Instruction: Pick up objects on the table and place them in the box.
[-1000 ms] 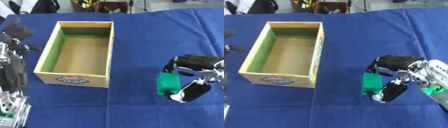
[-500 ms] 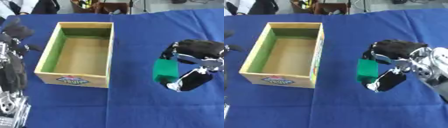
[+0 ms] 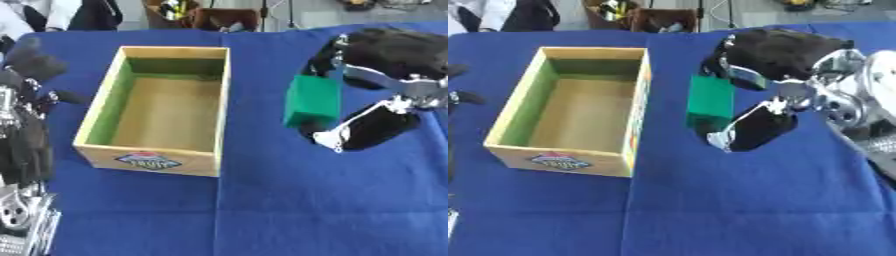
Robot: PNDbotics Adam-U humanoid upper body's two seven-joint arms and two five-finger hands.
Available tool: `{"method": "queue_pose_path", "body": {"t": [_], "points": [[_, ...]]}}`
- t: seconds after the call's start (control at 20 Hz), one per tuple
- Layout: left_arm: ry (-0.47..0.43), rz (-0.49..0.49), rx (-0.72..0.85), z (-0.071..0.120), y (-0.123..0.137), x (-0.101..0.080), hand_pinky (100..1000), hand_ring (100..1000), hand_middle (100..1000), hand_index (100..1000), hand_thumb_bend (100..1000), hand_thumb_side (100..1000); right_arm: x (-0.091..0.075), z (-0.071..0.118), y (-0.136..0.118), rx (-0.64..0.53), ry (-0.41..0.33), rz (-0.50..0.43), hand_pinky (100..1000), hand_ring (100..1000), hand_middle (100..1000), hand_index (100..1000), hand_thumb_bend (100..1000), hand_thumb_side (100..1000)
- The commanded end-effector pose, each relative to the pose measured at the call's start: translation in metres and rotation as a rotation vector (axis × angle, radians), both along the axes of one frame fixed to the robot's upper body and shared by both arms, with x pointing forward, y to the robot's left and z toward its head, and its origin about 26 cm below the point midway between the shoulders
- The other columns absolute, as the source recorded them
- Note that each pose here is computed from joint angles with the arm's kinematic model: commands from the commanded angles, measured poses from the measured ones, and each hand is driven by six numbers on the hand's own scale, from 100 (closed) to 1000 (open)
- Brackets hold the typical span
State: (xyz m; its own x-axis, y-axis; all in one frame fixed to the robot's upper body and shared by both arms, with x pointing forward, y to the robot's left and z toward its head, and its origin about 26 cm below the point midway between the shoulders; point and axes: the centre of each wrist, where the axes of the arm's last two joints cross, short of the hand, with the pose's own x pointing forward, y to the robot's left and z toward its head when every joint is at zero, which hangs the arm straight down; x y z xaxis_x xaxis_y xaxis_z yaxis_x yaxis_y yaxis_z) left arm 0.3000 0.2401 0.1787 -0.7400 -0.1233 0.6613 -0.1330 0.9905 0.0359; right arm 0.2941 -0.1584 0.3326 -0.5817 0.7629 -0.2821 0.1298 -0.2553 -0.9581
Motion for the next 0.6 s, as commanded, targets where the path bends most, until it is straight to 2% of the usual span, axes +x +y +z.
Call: {"method": "queue_pose_path", "body": {"t": [0.05, 0.25, 0.6], "points": [[-0.02, -0.008, 0.014, 0.005, 0.001, -0.002, 496, 768, 882, 732, 100, 984, 0.0, 0.014, 0.006, 0.026, -0.052, 0.0, 772, 755, 401, 504, 100, 473], [-0.018, -0.01, 0.012, 0.005, 0.0, -0.003, 496, 767, 883, 732, 100, 985, 0.007, 0.025, 0.02, 0.076, -0.064, 0.018, 774, 756, 394, 501, 100, 483], [-0.018, -0.017, 0.011, 0.006, -0.001, -0.002, 496, 767, 883, 732, 100, 986, 0.031, 0.032, 0.046, 0.13, -0.102, 0.014, 782, 758, 387, 498, 100, 498]]}}
